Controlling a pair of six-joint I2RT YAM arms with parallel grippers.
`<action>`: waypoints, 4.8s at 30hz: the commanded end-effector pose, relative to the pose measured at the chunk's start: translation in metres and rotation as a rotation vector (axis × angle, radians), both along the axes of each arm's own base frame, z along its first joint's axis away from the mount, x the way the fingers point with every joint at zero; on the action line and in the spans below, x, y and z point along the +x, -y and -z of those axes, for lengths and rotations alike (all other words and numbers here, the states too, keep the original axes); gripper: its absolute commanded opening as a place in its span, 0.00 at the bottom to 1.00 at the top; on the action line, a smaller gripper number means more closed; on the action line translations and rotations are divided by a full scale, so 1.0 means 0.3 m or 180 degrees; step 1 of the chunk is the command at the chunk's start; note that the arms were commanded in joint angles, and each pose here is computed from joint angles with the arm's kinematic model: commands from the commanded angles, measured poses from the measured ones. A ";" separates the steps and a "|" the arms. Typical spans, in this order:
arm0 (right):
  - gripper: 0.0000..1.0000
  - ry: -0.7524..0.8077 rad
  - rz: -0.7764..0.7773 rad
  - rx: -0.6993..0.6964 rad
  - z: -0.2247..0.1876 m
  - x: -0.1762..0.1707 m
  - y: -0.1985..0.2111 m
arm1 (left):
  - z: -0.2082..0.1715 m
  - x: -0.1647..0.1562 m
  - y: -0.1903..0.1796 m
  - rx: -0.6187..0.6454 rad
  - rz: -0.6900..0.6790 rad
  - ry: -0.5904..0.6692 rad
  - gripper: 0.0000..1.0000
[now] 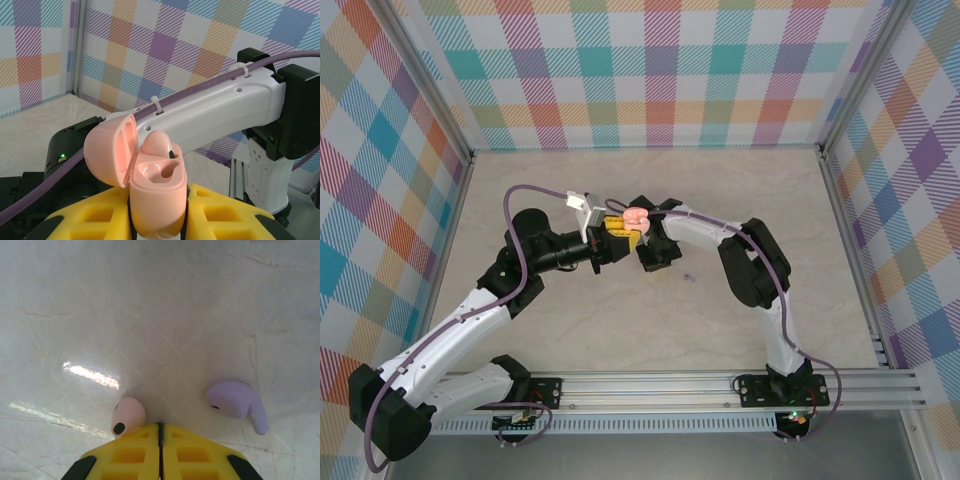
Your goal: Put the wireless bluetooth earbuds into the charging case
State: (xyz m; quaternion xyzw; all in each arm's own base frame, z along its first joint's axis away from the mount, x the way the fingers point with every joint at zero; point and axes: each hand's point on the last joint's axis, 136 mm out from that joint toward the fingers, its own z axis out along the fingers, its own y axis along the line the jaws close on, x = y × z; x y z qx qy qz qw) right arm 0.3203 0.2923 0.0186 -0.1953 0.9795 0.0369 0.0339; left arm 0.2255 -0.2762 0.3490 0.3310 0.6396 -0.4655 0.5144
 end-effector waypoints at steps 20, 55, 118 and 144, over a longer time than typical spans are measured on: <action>0.29 -0.0032 0.0222 0.0412 -0.146 0.005 -0.065 | -0.077 -0.017 0.013 -0.0122 0.0086 0.0161 0.26; 0.31 -0.0275 0.0933 -0.0008 0.002 0.031 -0.065 | -0.065 -0.021 0.011 -0.0112 0.0089 0.0147 0.26; 0.17 0.0987 0.0830 0.2145 -0.584 0.003 0.210 | 0.301 0.257 0.060 0.0348 -0.0747 -0.1169 0.26; 0.21 0.1663 0.0057 0.2993 -1.010 -0.090 0.129 | 0.324 0.208 0.155 0.0353 -0.0021 -0.0557 0.25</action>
